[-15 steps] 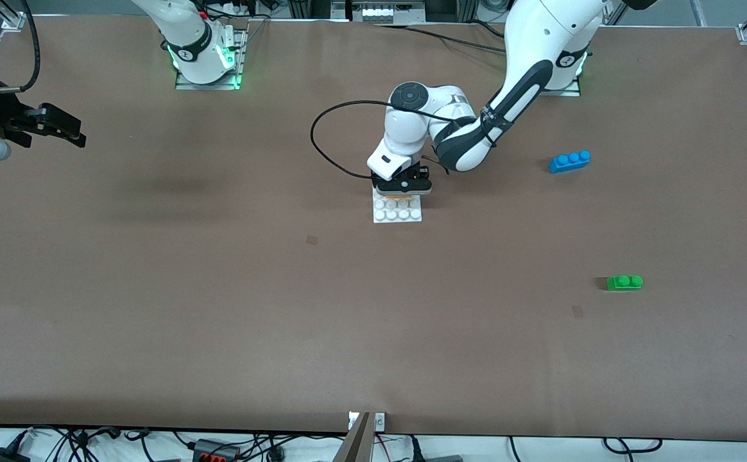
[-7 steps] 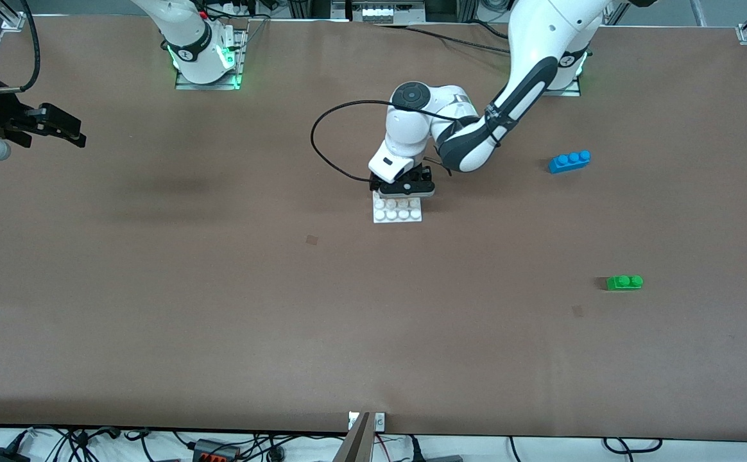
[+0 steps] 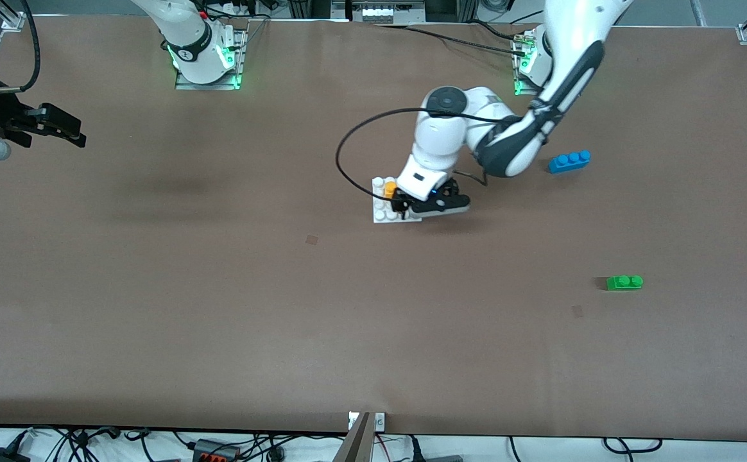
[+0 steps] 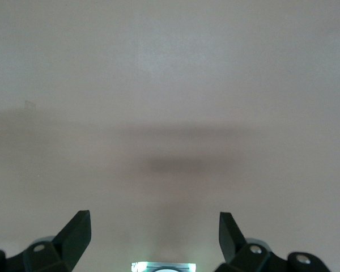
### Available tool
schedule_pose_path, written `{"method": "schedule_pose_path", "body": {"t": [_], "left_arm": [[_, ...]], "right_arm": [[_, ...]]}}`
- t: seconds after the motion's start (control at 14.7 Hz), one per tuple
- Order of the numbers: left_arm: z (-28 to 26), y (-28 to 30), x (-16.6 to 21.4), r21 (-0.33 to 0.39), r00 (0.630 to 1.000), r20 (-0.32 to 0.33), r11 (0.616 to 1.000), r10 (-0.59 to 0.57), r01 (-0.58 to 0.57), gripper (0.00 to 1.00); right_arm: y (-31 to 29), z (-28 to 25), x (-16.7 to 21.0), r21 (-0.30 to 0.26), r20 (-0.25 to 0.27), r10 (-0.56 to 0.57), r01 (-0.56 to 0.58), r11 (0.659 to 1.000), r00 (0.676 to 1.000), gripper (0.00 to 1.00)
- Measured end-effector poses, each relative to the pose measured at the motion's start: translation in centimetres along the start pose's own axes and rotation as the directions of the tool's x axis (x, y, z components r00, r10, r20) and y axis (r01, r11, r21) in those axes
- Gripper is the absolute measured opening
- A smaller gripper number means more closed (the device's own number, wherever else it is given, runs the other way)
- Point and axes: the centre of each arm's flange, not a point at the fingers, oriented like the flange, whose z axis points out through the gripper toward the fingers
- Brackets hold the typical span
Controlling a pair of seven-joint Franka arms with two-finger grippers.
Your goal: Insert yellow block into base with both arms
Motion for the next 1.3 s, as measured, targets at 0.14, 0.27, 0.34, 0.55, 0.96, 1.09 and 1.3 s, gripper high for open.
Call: {"method": "schedule_pose_path", "body": {"t": [0.14, 0.27, 0.34, 0.55, 0.96, 1.09, 1.3], "left_arm": [[-2.5, -3.5, 3.5, -0.009, 0.995, 0.078, 0.998, 0.056, -0.055, 1.0], [-5.4, -8.8, 7.9, -0.012, 0.99, 0.13, 0.998, 0.06, -0.059, 1.0], [-7.2, -11.8, 10.1, 0.002, 0.99, 0.137, 0.999, 0.039, -0.04, 1.0], [-12.3, -19.9, 14.8, 0.06, 0.988, 0.154, 0.998, 0.004, -0.013, 1.0], [-23.3, -32.4, 19.3, 0.14, 0.973, 0.195, 0.985, -0.124, 0.097, 1.0], [-26.8, -32.4, 19.4, 0.136, 0.974, 0.184, 0.985, -0.13, 0.105, 1.0], [-27.9, -31.5, 19.2, 0.04, 0.968, 0.209, 0.99, -0.138, 0.133, 1.0]], "right_arm": [[0.0, 0.0, 0.0, 0.0, 0.0, 0.0, 0.0, 1.0, 1.0, 1.0], [0.0, 0.0, 0.0, 0.0, 0.0, 0.0, 0.0, 1.0, 1.0, 1.0], [0.0, 0.0, 0.0, 0.0, 0.0, 0.0, 0.0, 1.0, 1.0, 1.0], [0.0, 0.0, 0.0, 0.0, 0.0, 0.0, 0.0, 1.0, 1.0, 1.0], [0.0, 0.0, 0.0, 0.0, 0.0, 0.0, 0.0, 1.0, 1.0, 1.0], [0.0, 0.0, 0.0, 0.0, 0.0, 0.0, 0.0, 1.0, 1.0, 1.0], [0.0, 0.0, -0.1, 0.0, 0.006, 0.0, 0.0, 1.0, 1.0, 1.0]]}}
